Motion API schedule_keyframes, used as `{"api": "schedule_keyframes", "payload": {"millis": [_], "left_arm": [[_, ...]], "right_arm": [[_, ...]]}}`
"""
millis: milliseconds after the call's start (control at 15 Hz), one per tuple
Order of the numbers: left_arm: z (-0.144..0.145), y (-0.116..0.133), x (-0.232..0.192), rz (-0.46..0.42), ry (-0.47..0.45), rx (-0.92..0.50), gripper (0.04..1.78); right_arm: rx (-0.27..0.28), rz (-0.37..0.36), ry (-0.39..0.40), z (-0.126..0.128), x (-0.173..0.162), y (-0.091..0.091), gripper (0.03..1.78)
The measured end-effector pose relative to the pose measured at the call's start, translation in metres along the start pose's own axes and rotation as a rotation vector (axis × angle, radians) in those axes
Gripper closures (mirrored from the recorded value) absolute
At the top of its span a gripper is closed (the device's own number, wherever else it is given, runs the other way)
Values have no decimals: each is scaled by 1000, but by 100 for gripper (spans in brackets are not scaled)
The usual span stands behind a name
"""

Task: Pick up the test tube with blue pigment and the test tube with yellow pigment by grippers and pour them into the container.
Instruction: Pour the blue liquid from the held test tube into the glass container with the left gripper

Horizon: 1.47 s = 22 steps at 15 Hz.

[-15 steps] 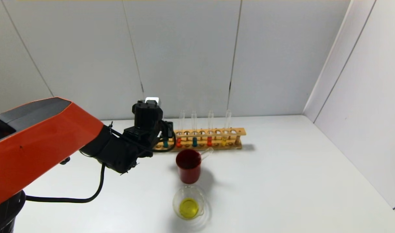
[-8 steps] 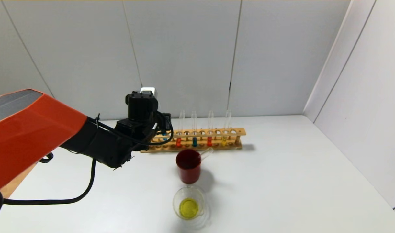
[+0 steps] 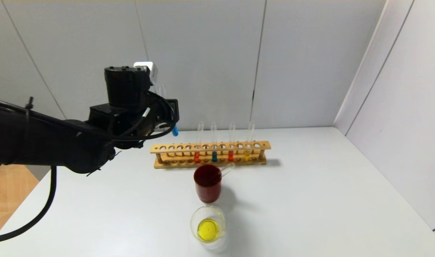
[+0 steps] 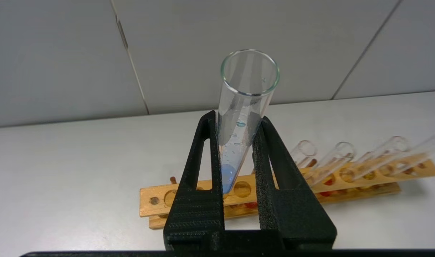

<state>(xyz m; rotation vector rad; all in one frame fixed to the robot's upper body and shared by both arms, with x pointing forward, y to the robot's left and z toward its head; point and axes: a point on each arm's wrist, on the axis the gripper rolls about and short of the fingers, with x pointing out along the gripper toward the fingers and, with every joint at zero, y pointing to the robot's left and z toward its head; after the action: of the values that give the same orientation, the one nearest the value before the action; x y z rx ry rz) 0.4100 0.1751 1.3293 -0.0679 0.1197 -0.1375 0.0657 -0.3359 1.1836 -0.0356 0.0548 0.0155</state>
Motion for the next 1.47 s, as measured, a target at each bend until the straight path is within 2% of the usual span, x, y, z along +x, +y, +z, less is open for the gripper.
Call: {"api": "schedule_keyframes", "payload": {"millis": [200,400,933,1467], "left_arm": [[22,-7,-38,-40,1,28,152],[26,-18,-80,-88,35,56,152],[-6,-20,-166,-103,68,147,152],[-43,-5,-190,-123,142,242,152]], "right_arm": [[0,0,0,0,0,0,7],[0,0,0,0,0,0,7],[0,0,0,0,0,0,7],[0,0,0,0,0,0,7]]}}
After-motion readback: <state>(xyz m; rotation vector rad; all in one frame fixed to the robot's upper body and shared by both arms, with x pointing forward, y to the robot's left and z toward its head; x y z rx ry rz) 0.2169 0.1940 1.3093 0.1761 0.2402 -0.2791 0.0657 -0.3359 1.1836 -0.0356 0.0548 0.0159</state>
